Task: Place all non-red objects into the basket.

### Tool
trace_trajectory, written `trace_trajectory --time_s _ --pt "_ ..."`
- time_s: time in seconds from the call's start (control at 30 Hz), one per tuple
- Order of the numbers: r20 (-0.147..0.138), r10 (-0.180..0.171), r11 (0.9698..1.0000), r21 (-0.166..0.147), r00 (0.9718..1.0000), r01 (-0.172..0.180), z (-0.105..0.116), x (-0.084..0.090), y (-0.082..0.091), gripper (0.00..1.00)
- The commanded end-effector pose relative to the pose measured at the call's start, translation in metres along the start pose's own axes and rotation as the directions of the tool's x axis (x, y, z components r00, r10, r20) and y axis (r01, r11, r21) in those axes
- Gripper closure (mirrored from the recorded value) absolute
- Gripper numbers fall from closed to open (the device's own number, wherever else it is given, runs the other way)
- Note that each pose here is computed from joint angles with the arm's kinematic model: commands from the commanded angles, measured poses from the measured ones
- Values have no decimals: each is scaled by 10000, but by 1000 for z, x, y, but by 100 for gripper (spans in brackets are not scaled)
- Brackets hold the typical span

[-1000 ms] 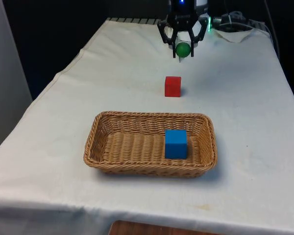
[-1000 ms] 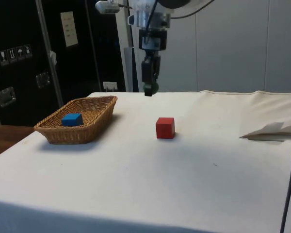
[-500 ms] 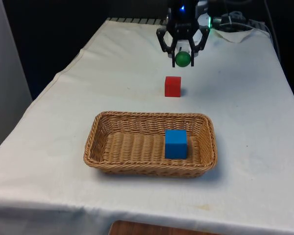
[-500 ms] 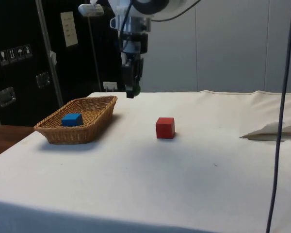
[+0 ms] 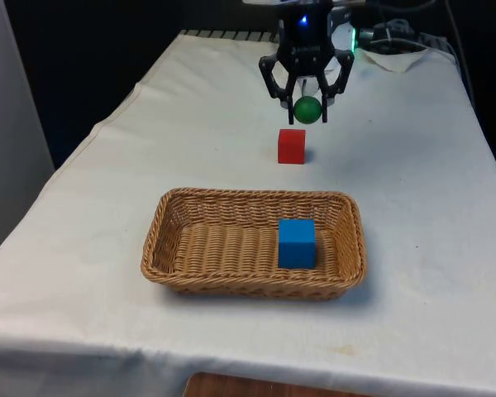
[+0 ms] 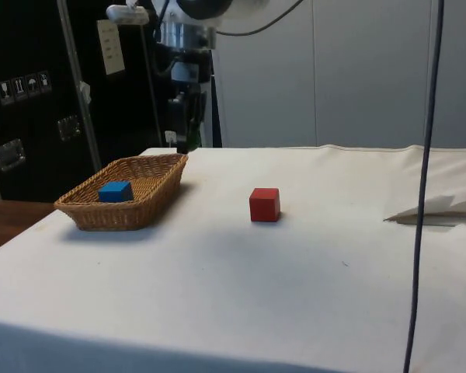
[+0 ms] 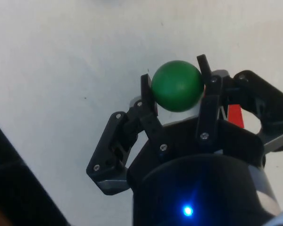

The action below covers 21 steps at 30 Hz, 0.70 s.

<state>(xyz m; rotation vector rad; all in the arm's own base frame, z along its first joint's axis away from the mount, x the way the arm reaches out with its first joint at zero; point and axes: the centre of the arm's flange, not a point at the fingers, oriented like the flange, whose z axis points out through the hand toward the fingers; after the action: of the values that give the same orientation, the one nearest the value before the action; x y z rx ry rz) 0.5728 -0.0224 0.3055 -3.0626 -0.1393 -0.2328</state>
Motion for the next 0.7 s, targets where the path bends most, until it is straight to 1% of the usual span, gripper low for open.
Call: trace_trajectory --time_s 0.0,0.07,0.27,0.4,0.43,0.47,0.53,0.67 --pt "17 6 9999 148 10000 -7 -1 3 0 100" --pt "-38 32 9998 207 10000 -31 -3 11 3 100" --pt "-52 74 9997 222 10000 -73 -2 23 10 100" --pt "-92 97 9999 120 9999 -96 5 35 19 100" --pt "-116 104 9999 24 9999 -103 4 33 18 100" --pt "-89 114 9999 89 9999 -113 7 37 21 100" --pt "-113 141 9999 8 9998 -141 14 44 25 100" --pt "-109 195 9998 -73 9998 -196 24 53 31 100"
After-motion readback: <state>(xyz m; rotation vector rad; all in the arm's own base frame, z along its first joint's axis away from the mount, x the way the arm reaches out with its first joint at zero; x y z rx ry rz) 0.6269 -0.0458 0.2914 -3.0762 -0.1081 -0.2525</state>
